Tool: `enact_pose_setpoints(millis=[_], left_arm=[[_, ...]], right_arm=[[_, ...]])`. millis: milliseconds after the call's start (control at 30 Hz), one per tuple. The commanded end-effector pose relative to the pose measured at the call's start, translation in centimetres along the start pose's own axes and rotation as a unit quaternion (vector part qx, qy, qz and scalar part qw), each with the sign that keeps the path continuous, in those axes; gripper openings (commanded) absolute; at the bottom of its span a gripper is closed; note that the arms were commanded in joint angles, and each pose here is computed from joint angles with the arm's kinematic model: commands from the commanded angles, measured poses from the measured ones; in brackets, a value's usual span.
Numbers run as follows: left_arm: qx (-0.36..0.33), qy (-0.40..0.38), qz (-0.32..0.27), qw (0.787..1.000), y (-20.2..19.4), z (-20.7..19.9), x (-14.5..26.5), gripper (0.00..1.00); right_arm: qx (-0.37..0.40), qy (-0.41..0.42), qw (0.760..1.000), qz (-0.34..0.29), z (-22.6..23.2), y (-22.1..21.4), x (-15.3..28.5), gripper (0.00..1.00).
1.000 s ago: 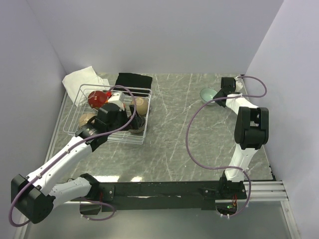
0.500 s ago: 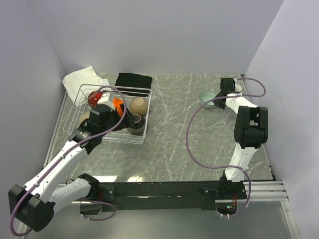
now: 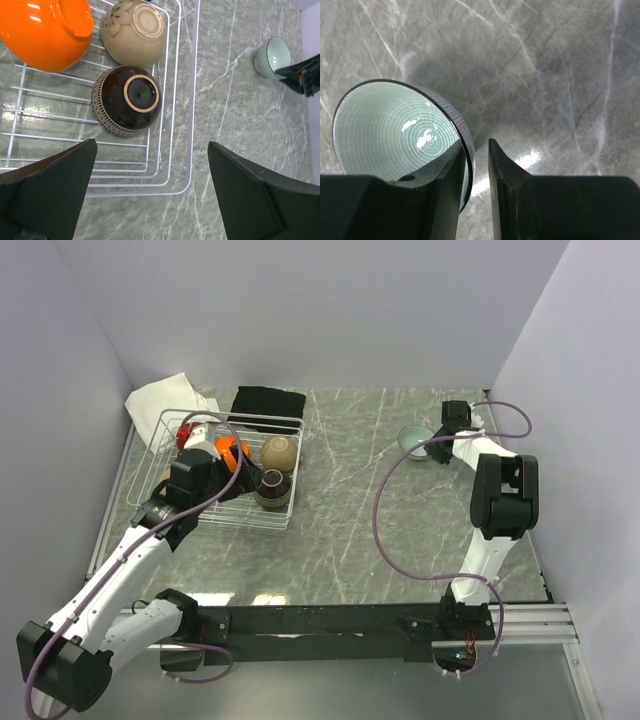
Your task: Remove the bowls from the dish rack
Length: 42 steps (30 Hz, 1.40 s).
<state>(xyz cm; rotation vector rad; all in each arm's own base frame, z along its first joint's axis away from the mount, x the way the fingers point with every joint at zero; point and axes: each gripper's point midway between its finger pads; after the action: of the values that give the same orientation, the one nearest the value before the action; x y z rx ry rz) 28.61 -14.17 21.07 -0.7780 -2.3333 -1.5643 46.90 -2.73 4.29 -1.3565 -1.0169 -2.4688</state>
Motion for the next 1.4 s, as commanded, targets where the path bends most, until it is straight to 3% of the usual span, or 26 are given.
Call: enact_pose_setpoints(millis=[0, 100, 200, 300, 400, 567, 833, 1167, 1367], left_arm=[[0.015, -0.014, -0.013, 1.0, 1.1, -0.4, -0.1, 0.99], [0.023, -0.012, -0.016, 1.0, 1.5, -0.1, -0.4, 1.0], [0.029, -0.004, -0.022, 0.999, 2.3, 0.4, -0.7, 0.99], [0.03, 0.002, -0.023, 0.999, 3.1, 0.9, -1.0, 0.99], [0.034, 0.024, -0.029, 0.999, 4.2, 2.4, -1.7, 0.99], [0.046, 0.048, -0.033, 0.997, 6.0, 4.7, -2.8, 0.99], [0.028, 0.095, -0.018, 0.995, 7.9, 8.8, -5.9, 1.0], [0.022, 0.082, 0.056, 0.995, 7.3, 11.3, -11.1, 0.99], [0.026, 0.076, 0.093, 0.992, 6.4, 12.5, -12.8, 0.99]], right_arm=[[-0.006, 0.021, 0.999, -0.025, 0.6, 1.5, 2.3, 0.36], [-0.01, 0.031, 0.999, -0.027, 0.8, 1.6, 3.3, 0.49], [-0.009, 0.045, 0.999, -0.024, 1.3, 1.7, 5.0, 0.74], [0.003, 0.053, 0.998, -0.034, 1.6, 1.7, 7.2, 0.9], [0.016, 0.061, 0.996, -0.056, 1.8, 1.6, 9.8, 0.98], [0.043, 0.112, 0.989, -0.082, 3.5, 0.3, 14.2, 1.0], [0.144, 0.233, 0.959, -0.077, 7.4, -6.8, 21.6, 1.0], [0.192, 0.333, 0.923, 0.0, 7.9, -14.1, 24.4, 1.0], [0.207, 0.344, 0.916, 0.01, 7.9, -15.1, 24.9, 1.0]])
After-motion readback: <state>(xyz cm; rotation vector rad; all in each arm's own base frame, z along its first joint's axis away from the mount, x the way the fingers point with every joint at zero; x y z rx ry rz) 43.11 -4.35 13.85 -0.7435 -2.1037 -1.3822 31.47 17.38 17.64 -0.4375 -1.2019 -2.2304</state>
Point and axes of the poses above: each gripper's point midway between its finger pads, its own x axis back along the fingers, its own z axis along the line the jaws close on, y = z × x, and after that the axes turned 8 degrees about -x, right-handed
